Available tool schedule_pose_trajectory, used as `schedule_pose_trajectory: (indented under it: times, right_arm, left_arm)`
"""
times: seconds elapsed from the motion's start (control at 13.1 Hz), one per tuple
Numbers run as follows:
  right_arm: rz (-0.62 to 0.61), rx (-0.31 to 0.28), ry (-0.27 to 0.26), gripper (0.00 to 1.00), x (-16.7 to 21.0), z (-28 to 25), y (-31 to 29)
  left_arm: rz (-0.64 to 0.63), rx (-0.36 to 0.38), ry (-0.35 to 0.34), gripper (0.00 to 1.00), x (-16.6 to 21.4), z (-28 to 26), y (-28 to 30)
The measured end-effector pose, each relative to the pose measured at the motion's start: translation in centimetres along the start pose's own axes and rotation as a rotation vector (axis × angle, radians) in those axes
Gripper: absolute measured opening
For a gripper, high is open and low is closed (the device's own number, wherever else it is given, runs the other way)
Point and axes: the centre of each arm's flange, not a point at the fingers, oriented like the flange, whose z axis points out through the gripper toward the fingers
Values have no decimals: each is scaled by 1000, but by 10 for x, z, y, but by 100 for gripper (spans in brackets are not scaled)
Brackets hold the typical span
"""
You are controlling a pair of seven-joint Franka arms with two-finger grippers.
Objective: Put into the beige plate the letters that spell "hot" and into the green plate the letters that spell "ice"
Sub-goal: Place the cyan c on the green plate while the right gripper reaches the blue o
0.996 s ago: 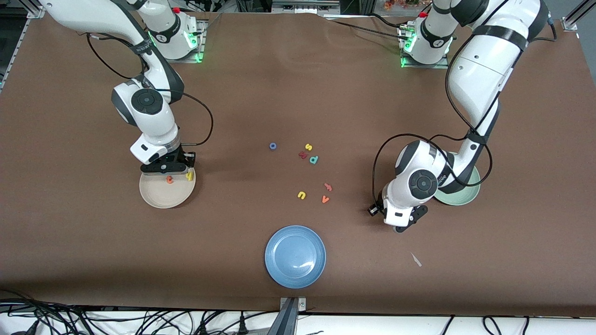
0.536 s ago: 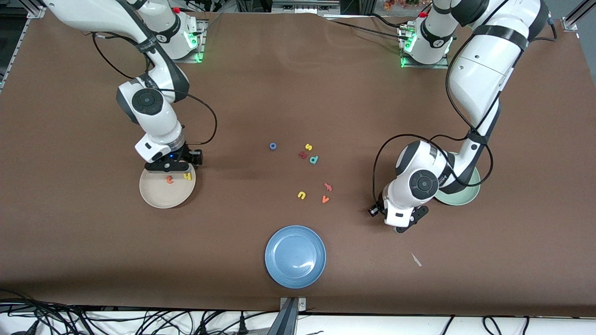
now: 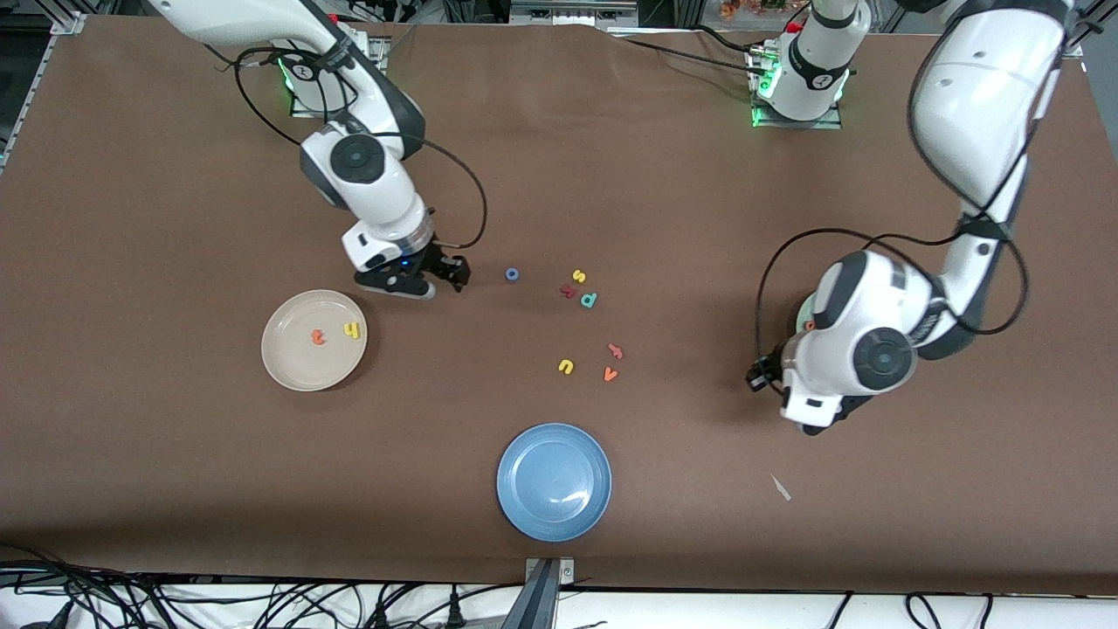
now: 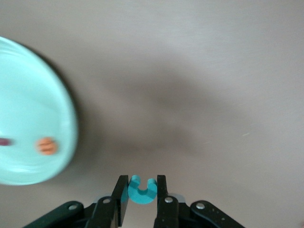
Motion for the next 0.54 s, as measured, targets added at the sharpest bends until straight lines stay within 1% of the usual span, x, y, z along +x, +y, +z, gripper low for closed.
schedule_pose_trajectory:
  times: [0.15,0.31,0.38,0.54]
  right_arm:
    - [31,7,-23,81,-18,9,-18]
    - [60,16,-43,82,-28,21,-36]
    - [63,14,-43,82,-32,26,-42]
    - [73,-3,-23,82,-43,39,-50]
  left_arm:
    - [71,30,-42,26,16,-9,-41]
    - [137,32,-84,26,38,3,-88]
    - [156,34,-104,26,44,11,-102]
    - [183,32,-139,26,52,29,-129]
